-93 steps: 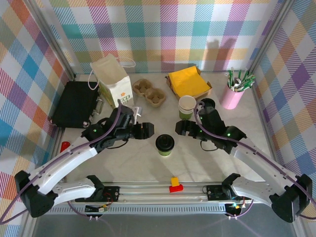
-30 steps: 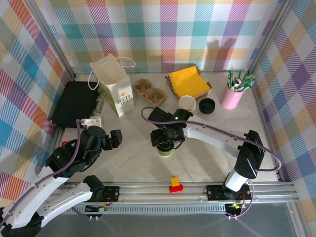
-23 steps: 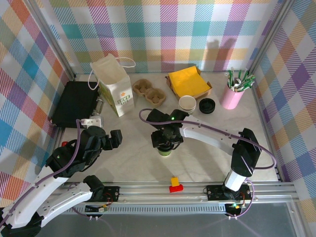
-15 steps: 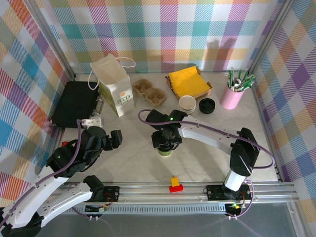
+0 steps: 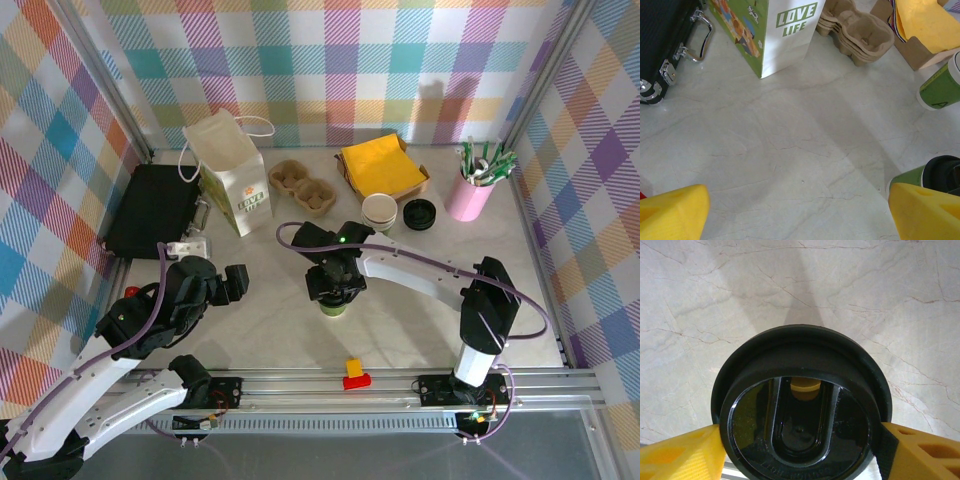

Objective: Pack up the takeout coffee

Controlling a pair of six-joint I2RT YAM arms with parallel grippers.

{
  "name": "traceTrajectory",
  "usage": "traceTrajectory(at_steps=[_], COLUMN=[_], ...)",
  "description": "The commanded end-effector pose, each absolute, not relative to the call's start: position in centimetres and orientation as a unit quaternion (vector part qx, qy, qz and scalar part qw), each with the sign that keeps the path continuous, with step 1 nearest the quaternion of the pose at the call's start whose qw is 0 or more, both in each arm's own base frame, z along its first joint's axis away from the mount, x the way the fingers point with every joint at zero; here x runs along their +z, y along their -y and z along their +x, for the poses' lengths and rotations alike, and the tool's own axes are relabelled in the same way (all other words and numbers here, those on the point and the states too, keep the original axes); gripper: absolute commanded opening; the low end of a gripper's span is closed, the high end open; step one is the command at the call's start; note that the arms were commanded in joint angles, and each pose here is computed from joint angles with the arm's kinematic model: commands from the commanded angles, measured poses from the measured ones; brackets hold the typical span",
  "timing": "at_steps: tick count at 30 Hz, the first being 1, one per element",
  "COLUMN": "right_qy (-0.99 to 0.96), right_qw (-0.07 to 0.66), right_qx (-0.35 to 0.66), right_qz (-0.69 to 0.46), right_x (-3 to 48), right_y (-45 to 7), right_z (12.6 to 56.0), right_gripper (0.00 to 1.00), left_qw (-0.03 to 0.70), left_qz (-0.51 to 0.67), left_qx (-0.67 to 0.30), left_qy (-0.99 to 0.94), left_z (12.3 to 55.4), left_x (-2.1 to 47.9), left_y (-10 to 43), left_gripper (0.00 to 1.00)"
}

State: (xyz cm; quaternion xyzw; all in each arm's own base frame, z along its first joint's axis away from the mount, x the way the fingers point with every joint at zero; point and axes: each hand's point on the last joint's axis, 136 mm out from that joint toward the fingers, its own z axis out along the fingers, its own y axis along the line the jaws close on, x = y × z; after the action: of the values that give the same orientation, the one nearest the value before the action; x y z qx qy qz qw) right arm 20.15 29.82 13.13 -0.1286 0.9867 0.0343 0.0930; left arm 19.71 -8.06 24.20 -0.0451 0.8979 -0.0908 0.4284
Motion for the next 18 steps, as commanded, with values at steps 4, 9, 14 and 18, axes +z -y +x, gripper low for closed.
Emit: traceTrajectory(at_steps=[4, 9, 14, 18], right_qy=[-0.990, -0.989, -0.989, -0.988], right_qw=[0.066, 0.066, 0.065, 0.072], right_qx=[-0.008, -0.009, -0.014, -0.034], right_qz=[-0.128, -0.131, -0.133, -0.132], right_x=[11.6, 11.5, 11.4, 11.7], right_y=[-29.0, -29.1, -29.0, -28.1], right_z=[19.5, 19.5, 19.6, 19.8], right_gripper=[0.78, 0.78, 0.76, 0.73], left_qw=[0.426, 0.426, 0.427, 0.429], left_qz=[-0.049, -0.050, -0.050, -0.052], left_qx=[-0.093, -0.094, -0.096, -0.097], left_qy=[-0.898, -0.898, -0.898, -0.897], left_z=[19.9, 19.9, 19.9, 19.9], left_x=[23.8, 23.9, 24.1, 24.3], left_y=[8.2, 8.2, 8.3, 8.2], left_gripper=[0.92, 0.92, 0.92, 0.92])
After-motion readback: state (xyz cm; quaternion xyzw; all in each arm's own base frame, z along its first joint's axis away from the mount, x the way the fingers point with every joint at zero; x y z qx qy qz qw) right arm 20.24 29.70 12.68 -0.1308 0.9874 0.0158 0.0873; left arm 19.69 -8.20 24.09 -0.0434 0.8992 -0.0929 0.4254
